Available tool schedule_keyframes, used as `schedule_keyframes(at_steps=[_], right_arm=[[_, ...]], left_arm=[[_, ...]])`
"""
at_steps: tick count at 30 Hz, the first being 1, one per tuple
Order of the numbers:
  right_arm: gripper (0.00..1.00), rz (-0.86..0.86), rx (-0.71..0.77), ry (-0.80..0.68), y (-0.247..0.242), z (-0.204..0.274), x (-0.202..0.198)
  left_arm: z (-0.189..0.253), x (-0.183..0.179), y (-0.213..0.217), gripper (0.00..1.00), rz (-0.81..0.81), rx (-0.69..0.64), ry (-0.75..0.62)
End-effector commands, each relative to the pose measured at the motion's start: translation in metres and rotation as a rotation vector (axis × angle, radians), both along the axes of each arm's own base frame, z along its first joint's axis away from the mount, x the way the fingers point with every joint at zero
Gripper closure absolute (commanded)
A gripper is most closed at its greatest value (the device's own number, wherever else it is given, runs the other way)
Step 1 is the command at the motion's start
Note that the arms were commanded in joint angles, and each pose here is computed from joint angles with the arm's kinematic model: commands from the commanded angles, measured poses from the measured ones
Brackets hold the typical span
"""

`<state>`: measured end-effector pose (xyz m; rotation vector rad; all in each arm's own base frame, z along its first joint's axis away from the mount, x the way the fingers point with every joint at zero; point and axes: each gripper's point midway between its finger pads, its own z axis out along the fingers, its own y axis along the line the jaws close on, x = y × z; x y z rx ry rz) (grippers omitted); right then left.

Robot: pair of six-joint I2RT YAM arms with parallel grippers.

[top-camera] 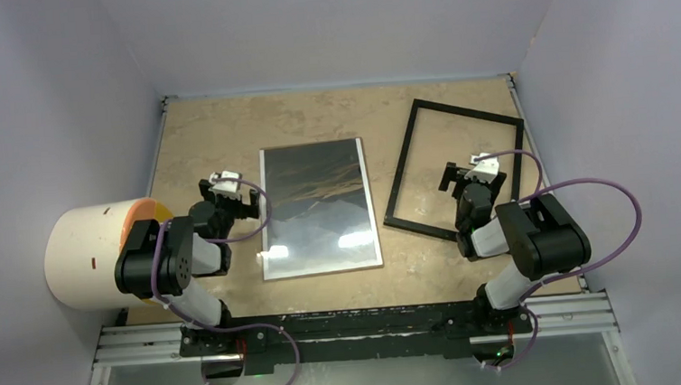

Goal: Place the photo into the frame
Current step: Turn over the photo frame at the center of the board.

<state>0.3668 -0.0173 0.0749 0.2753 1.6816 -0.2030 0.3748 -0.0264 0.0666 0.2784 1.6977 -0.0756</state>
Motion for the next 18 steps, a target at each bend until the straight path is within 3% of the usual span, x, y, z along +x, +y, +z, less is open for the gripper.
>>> schedule_keyframes(at_steps=[1,12,14,16,18], right_arm=[[0.01,0.009,-0.003,-0.078,0.003,0.022,0.010],[0.01,0.009,-0.028,-0.101,0.002,0.041,0.012],[0.01,-0.005,-0.031,0.054,0.003,0.034,0.018],[0.01,-0.087,0.028,0.140,-0.002,0.043,0.031],[0.01,-0.311,0.142,0.135,-0.023,0.051,0.035]], left_arm=[[0.020,0.009,-0.001,0.00,-0.015,0.018,-0.077],[0.028,0.015,-0.003,0.00,-0.032,0.013,-0.054],[0.032,0.028,0.002,0.00,-0.004,0.003,0.026],[0.042,0.046,0.007,0.00,0.003,0.037,0.097],[0.054,0.059,0.009,0.00,0.001,0.062,0.132]])
